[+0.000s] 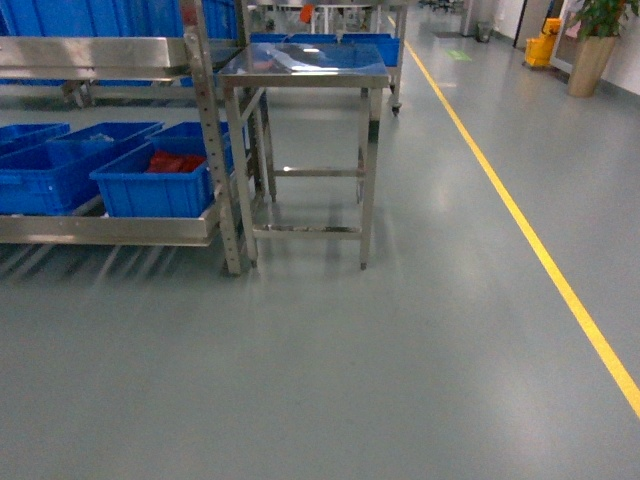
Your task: Sort blue parts and orange caps into right shelf containers
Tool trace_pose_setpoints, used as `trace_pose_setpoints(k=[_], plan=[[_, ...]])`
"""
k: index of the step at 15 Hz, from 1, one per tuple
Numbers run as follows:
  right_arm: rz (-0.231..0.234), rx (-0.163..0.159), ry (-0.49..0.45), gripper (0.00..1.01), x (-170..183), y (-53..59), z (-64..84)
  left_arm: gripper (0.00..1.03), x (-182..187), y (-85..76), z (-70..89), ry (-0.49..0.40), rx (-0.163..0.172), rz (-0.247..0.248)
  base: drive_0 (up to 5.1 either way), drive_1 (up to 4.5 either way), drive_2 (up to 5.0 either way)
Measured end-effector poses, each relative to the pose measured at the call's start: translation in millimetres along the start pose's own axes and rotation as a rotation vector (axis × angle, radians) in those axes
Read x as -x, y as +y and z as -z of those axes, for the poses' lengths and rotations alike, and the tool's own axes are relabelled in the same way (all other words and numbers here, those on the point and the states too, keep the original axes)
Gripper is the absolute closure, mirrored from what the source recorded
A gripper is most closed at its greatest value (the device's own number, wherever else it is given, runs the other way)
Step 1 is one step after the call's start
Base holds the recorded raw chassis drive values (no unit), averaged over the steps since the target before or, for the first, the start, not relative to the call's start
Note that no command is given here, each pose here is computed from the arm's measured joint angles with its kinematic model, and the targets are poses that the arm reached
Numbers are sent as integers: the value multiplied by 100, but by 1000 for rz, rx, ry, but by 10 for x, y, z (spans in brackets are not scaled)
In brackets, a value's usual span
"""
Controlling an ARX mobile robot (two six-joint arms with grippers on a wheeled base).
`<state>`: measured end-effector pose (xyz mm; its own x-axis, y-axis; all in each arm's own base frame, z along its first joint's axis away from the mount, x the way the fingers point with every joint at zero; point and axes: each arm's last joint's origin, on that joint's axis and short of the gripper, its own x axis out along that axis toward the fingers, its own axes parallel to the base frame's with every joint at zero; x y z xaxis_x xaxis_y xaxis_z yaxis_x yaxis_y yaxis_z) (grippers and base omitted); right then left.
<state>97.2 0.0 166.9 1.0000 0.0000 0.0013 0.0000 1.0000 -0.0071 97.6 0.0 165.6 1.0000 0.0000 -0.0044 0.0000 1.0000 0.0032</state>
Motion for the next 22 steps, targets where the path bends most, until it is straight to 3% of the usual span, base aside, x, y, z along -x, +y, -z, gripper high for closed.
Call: trace_pose_setpoints(k=[22], plan=[[0, 0, 0, 60, 0, 0, 0, 59, 0, 0, 0, 0, 0, 0, 5, 438, -429]])
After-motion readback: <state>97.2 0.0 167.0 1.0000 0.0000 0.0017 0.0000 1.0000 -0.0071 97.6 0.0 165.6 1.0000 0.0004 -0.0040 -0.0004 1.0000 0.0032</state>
